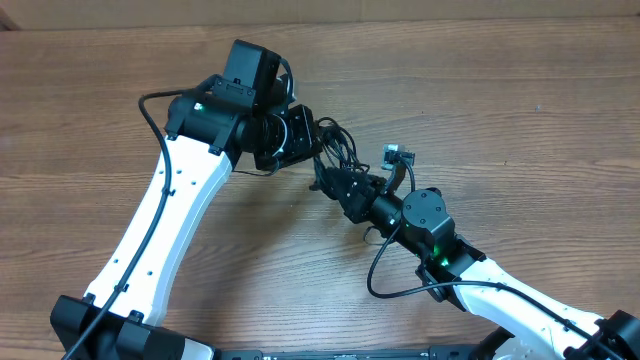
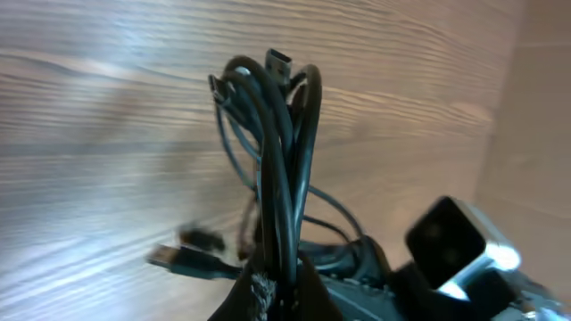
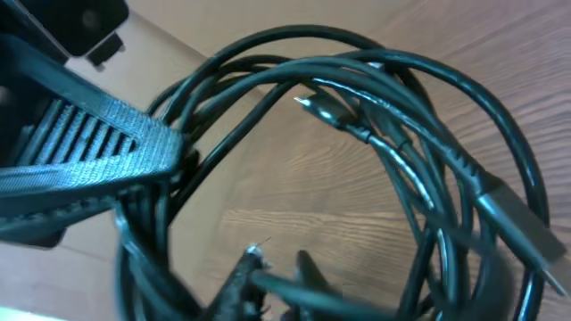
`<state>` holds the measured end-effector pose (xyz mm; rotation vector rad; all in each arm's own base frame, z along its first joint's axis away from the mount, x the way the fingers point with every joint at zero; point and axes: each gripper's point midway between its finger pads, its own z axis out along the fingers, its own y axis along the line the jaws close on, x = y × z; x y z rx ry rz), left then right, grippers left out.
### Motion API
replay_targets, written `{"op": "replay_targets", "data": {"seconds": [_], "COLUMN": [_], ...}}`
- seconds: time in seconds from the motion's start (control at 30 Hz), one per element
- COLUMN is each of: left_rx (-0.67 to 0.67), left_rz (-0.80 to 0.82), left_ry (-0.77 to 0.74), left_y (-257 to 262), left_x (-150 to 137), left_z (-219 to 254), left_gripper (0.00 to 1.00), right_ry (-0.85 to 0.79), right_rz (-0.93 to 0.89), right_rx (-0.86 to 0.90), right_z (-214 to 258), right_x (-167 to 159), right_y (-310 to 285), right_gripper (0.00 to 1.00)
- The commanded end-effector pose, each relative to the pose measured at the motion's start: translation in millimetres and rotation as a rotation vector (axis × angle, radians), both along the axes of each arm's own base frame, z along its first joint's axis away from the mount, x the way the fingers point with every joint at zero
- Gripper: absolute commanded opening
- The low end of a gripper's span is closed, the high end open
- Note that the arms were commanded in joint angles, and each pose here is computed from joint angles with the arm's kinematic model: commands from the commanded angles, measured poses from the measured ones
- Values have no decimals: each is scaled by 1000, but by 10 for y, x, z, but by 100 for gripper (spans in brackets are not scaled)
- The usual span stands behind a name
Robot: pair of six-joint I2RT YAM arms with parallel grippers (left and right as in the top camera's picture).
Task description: Untangle cables
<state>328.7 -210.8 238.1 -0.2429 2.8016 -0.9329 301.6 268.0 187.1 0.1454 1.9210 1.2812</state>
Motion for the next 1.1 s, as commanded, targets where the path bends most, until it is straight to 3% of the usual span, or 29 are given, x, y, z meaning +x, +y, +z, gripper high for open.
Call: {"op": "replay_targets", "data": {"seconds": [0.0, 0.03, 0.1, 0.17, 0.27, 0.37, 0.53, 0.67, 0.8, 0.87, 0.9, 0.93, 1.03, 1.07], "left_rx": [-128, -127, -121, -102, -35, -15, -58, -42, 83, 149, 164, 178, 221, 233], "left_rz": [-35, -35, -28, 15, 206, 399, 611, 641, 552, 479, 445, 410, 366, 361], "left_ry": [36, 36, 39, 52, 118, 197, 298, 286, 146, 81, 65, 54, 70, 77], "left_y": [-195, -196, -183, -140, 68, 249, 419, 526, 706, 768, 772, 773, 781, 783], "left_x": [-150, -152, -148, -122, -28, 35, 114, 157, 237, 253, 247, 231, 129, 103], "left_z": [219, 218, 208, 179, 69, 4, -11, -27, -70, -86, -89, -97, -152, -177], "left_gripper": [4, 4, 4, 4, 4, 12, 13, 11, 5, 8, 14, 26, 74, 83], "right_ry": [-47, -51, -79, -90, -120, -122, 29, 178, 226, 226, 221, 207, 161, 160], "right_rz": [-4, -6, -5, 8, 65, 114, 134, 134, 139, 141, 141, 142, 123, 104], "right_rx": [-24, -27, -39, -26, 10, 24, -35, -85, -104, -109, -112, -122, -153, -153], "right_z": [67, 69, 103, 170, 340, 422, 116, -205, -310, -320, -320, -317, -308, -305], "right_x": [31, 39, 58, 60, 16, -37, -118, -215, -266, -270, -266, -258, -179, -137], "right_y": [17, 9, -19, -54, -117, -198, -312, -356, -367, -369, -374, -381, -473, -530], "right_gripper": [22, 33, 70, 100, 100, 100, 100, 100, 100, 100, 100, 100, 100, 100]}}
